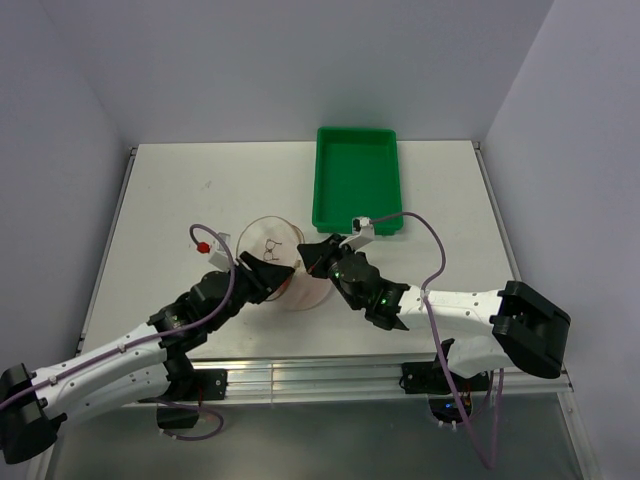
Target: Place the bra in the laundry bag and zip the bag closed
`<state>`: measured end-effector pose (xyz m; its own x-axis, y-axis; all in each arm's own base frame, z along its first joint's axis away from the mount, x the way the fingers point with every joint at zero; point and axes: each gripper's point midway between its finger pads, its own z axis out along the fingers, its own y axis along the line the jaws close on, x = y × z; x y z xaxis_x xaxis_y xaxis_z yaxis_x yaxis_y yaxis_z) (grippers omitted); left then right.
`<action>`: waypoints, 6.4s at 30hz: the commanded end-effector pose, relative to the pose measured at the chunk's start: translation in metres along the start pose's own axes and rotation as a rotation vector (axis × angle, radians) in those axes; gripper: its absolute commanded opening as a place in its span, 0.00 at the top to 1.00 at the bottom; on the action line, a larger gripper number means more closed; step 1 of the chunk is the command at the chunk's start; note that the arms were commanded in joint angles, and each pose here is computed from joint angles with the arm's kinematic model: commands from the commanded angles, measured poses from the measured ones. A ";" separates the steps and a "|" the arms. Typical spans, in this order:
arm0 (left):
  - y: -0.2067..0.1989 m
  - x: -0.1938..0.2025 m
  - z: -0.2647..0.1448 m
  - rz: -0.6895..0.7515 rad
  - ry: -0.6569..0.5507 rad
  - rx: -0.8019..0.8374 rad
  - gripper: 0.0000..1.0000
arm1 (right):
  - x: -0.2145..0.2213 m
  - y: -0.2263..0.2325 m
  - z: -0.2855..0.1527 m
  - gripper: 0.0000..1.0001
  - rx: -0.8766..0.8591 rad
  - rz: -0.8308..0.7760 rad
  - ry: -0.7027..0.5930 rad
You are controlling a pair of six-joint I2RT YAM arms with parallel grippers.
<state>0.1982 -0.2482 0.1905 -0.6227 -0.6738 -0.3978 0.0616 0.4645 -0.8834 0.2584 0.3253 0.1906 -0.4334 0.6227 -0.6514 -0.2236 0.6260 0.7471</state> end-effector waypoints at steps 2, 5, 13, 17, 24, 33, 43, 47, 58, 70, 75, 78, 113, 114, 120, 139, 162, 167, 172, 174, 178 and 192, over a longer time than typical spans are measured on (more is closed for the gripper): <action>-0.031 -0.012 0.000 -0.015 -0.042 0.090 0.57 | -0.016 0.019 -0.006 1.00 -0.066 0.055 -0.048; -0.029 -0.010 0.002 -0.013 -0.038 0.084 0.60 | -0.016 0.018 -0.006 1.00 -0.065 0.056 -0.050; -0.029 -0.009 0.006 -0.020 -0.037 0.088 0.65 | -0.013 0.017 -0.006 1.00 -0.068 0.058 -0.044; -0.022 -0.006 0.006 -0.032 -0.029 0.075 0.62 | -0.014 0.017 -0.006 1.00 -0.067 0.058 -0.049; -0.011 -0.005 0.008 -0.044 -0.038 0.039 0.62 | -0.013 0.017 -0.006 1.00 -0.067 0.059 -0.047; -0.003 -0.004 0.012 -0.039 -0.046 0.009 0.72 | -0.014 0.017 -0.006 1.00 -0.065 0.053 -0.054; 0.001 -0.003 0.012 -0.036 -0.044 -0.006 0.87 | -0.013 0.017 -0.005 1.00 -0.063 0.048 -0.050; 0.003 -0.004 0.010 -0.035 -0.048 -0.009 0.99 | -0.013 0.018 -0.004 1.00 -0.066 0.049 -0.051; 0.010 -0.005 0.005 0.024 -0.043 -0.041 1.00 | -0.021 0.013 -0.003 1.00 -0.061 0.054 -0.060; 0.043 0.010 -0.008 0.270 0.067 -0.124 1.00 | -0.045 0.024 0.014 1.00 -0.139 0.004 0.014; 0.041 -0.005 -0.024 0.345 0.038 -0.147 1.00 | -0.043 0.012 0.027 1.00 -0.147 -0.074 0.134; 0.033 -0.011 -0.030 0.376 0.036 -0.136 1.00 | -0.044 0.014 0.034 1.00 -0.174 -0.154 0.228; -0.045 0.009 -0.005 0.445 -0.113 0.054 1.00 | 0.003 0.000 -0.047 0.48 0.098 -0.023 0.211; -0.045 0.009 -0.005 0.448 -0.111 0.054 1.00 | 0.005 0.001 -0.046 0.46 0.094 -0.020 0.217; -0.045 0.014 -0.004 0.459 -0.093 0.067 1.00 | 0.011 0.005 -0.040 0.58 0.089 -0.032 0.239; 0.035 -0.011 -0.050 0.549 -0.073 -0.164 1.00 | -0.069 -0.028 -0.009 1.00 -0.058 -0.071 0.274; -0.056 0.023 -0.002 0.510 -0.094 0.035 1.00 | -0.011 -0.017 -0.065 0.26 -0.025 0.034 0.281; -0.057 0.035 0.001 0.508 -0.065 0.053 1.00 | -0.013 -0.012 -0.055 0.35 -0.026 0.046 0.263; -0.049 0.038 -0.001 0.529 -0.047 0.039 1.00 | -0.008 -0.006 -0.045 0.61 -0.041 0.059 0.270; -0.044 0.035 -0.003 0.539 -0.053 0.025 1.00 | -0.010 -0.007 -0.043 0.84 -0.032 0.055 0.258; -0.030 0.029 -0.012 0.570 -0.052 -0.009 1.00 | -0.027 -0.023 -0.037 1.00 0.004 0.015 0.232; 0.010 -0.001 -0.050 0.585 -0.064 -0.120 1.00 | -0.073 -0.049 0.020 1.00 -0.018 -0.082 0.320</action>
<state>0.1614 -0.2277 0.2025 -0.4673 -0.3449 -0.8140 0.3131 0.7965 -0.5173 0.2872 0.2701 0.1768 -0.7424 0.3701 -0.5584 -0.2405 0.6308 0.7378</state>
